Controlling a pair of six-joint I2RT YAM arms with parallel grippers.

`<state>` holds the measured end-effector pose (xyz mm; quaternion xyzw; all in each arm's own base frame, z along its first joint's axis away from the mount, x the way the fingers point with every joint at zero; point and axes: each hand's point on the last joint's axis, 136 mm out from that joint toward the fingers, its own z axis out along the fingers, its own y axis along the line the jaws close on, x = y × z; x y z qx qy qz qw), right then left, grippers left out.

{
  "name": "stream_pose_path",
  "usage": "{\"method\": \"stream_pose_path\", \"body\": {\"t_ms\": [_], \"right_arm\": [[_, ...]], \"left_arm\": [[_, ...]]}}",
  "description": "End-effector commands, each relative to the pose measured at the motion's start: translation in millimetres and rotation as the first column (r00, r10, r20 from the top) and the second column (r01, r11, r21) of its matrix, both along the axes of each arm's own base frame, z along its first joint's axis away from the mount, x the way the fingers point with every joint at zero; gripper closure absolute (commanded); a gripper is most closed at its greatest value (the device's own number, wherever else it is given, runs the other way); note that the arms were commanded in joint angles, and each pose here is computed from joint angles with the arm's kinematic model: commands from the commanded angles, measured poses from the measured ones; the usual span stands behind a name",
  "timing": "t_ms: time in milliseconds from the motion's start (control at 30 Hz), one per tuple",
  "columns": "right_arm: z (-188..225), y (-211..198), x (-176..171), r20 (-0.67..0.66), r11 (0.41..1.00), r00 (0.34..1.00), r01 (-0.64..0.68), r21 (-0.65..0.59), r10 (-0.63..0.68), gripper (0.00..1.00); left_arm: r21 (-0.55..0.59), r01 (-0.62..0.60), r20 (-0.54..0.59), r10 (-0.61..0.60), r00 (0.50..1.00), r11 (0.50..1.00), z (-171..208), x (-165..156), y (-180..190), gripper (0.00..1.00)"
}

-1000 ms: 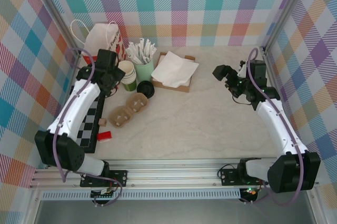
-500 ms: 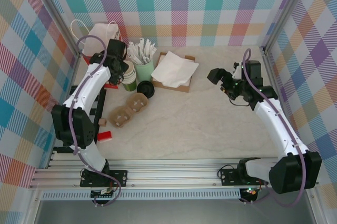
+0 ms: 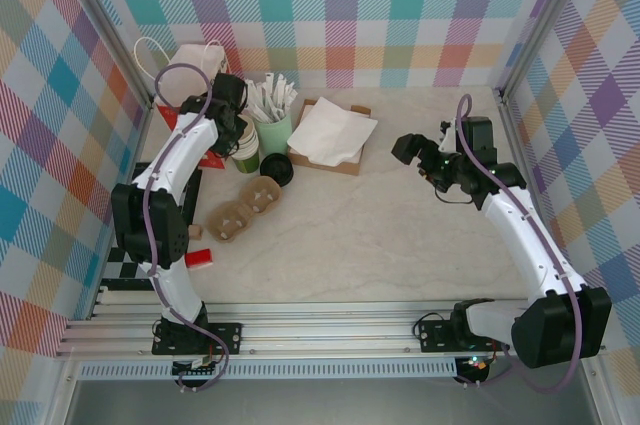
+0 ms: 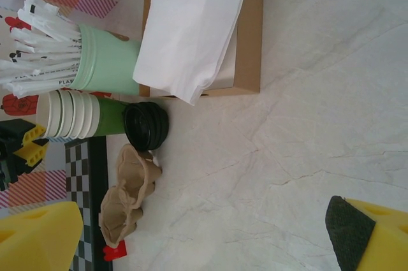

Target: Pack the takeout coffee

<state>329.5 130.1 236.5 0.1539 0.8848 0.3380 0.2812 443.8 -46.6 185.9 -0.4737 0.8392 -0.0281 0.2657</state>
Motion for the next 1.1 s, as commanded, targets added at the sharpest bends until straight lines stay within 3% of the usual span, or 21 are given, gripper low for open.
{"method": "stream_pose_path", "body": {"t_ms": [0,500,1067], "right_arm": [[16,-1,-3,0.042,1.0,0.999,-0.009,-0.019,0.009,0.0],[15,-3,-6,0.043,0.999,0.999,-0.009,-0.036,0.01,0.0],[15,-5,-5,0.048,0.999,0.999,-0.002,-0.048,0.004,0.0]], "left_arm": [[0.025,-0.012,-0.003,0.012,1.0,1.0,10,-3,5,0.77],[0.048,-0.002,0.007,0.001,1.0,0.999,23,-3,8,1.0],[0.048,0.014,0.179,-0.022,0.984,0.999,79,2,18,1.0]]}}
